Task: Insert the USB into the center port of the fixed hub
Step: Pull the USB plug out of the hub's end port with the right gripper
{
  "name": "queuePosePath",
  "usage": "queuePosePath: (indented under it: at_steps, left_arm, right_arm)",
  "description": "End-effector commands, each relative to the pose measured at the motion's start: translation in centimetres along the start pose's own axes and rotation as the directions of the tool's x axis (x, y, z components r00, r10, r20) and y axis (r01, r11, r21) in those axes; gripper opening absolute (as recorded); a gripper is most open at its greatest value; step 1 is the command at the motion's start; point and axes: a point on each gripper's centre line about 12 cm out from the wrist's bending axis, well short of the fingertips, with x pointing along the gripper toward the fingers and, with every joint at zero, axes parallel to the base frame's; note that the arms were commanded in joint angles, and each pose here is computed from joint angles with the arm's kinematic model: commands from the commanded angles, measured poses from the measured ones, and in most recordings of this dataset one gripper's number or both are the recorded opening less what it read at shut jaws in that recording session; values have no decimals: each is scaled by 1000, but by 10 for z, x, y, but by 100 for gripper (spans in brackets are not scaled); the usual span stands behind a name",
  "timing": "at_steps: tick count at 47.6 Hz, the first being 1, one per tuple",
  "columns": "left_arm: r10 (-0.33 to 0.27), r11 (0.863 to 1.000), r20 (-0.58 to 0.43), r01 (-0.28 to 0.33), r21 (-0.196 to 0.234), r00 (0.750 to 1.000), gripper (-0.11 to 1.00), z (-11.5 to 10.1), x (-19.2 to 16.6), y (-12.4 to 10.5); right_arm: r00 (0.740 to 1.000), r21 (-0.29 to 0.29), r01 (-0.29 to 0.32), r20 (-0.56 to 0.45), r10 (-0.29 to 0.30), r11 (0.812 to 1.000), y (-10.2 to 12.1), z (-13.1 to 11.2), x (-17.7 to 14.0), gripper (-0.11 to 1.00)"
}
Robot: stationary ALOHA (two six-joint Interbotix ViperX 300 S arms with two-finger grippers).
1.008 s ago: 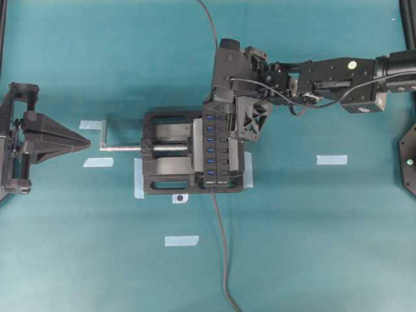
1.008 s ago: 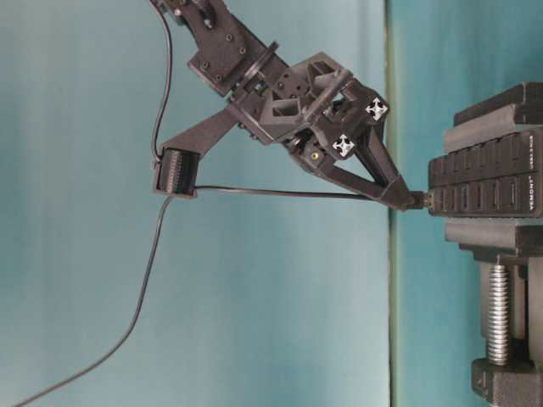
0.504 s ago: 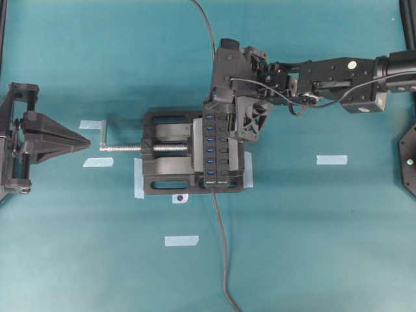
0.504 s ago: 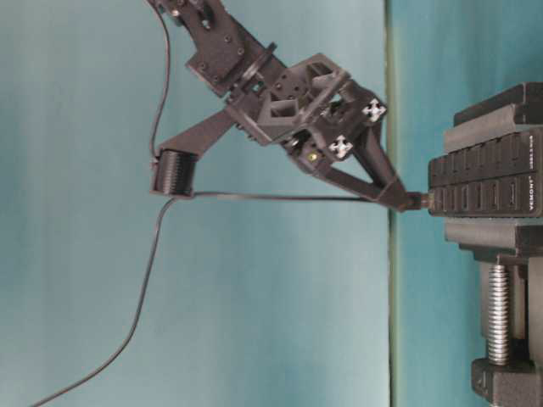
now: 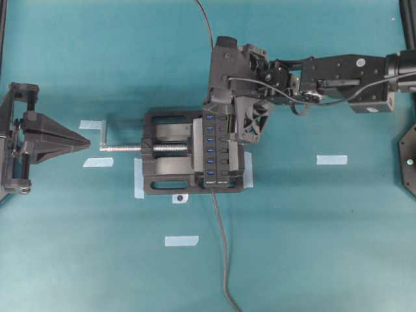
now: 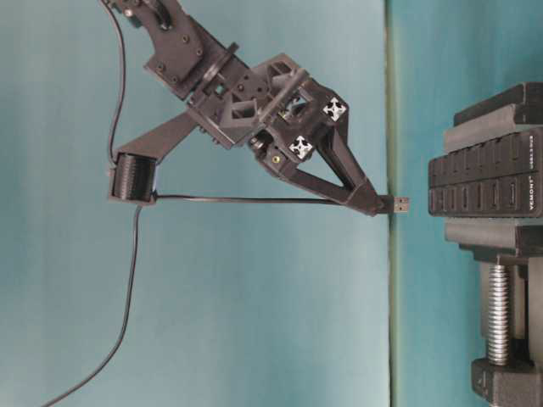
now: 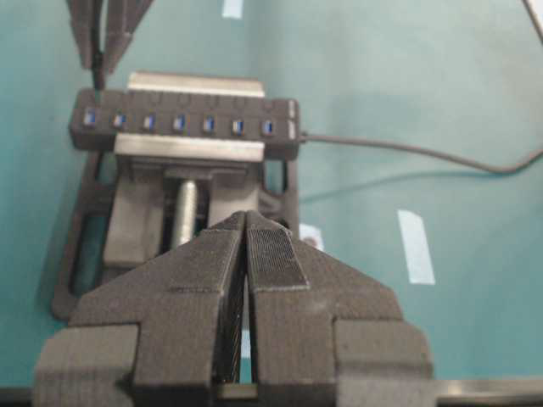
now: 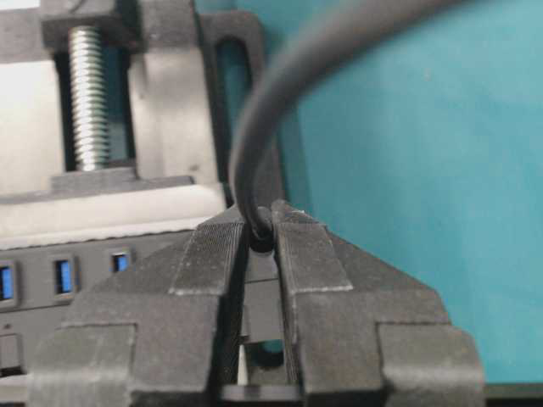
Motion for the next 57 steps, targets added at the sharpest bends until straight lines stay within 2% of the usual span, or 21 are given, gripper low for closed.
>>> queuePosePath:
  at_steps: [1, 30, 57]
  left_arm:
    - [0, 1000, 26, 0, 1, 1000, 0, 9, 0, 0]
    - [0, 1000, 22, 0, 1, 1000, 0, 8, 1, 0]
    - [0, 1000, 20, 0, 0, 1000, 0, 7, 1, 0]
  right_arm:
    - [998, -3, 1, 66, -1, 1000, 1, 20, -14, 11]
    - [998, -5, -1, 60, 2, 1000, 1, 32, -22, 11]
    - [996, -26, -23, 86, 25, 999, 14, 44, -46, 11]
